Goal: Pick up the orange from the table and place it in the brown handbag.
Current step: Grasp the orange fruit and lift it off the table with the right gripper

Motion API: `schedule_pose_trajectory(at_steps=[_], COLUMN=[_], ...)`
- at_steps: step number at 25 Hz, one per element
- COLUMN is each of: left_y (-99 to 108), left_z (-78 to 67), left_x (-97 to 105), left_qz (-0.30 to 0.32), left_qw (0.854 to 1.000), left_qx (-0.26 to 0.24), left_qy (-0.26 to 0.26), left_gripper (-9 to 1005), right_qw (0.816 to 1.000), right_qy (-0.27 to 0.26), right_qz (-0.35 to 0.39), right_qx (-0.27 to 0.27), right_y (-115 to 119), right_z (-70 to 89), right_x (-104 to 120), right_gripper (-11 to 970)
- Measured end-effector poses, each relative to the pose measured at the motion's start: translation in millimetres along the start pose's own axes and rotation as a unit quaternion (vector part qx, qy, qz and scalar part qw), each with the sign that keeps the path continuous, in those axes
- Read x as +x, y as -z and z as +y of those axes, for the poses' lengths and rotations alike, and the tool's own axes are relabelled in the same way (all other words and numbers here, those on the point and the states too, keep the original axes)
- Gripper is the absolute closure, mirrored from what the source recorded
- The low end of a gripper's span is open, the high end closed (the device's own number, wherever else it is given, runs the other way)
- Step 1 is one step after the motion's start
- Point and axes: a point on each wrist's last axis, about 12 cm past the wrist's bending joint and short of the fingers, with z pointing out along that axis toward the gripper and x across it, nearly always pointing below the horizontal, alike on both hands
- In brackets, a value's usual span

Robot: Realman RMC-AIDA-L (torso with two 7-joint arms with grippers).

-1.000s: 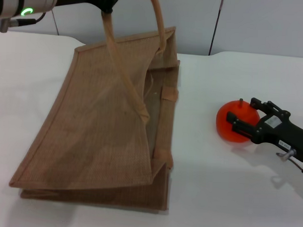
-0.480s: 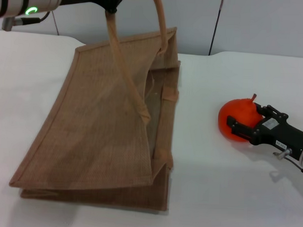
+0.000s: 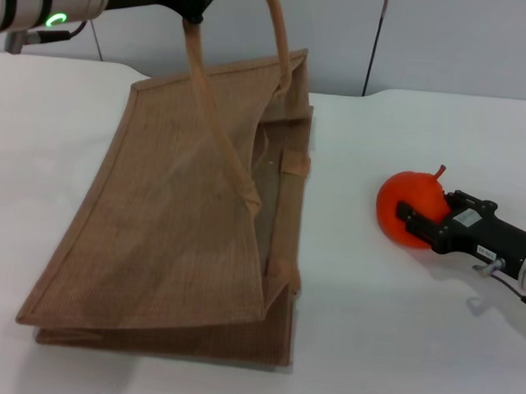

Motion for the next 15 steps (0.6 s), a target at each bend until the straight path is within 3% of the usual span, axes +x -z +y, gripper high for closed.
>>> schedule_pose_trajectory(at_steps=[6,15], left_y=[-1.6,-2.8], left_z=[-0.3,-1.1], left_x=[-4.9,-15.5], left_qz=[-0.006,-0.019], left_qw=[1.0,1.0], left_qx=[0.002,0.004], left_qy=[-0.004,-0.02], left_gripper=[864,864], right_qw=[1.0,0.997], right_qy=[0.005,0.034], right_qz=[-0.005,-0.041], right_qx=[-0.006,-0.061], right_y=[-3.4,-20.4], right_z=[0.5,8.9], right_x=[-5.3,-40.6], right_gripper=[342,429])
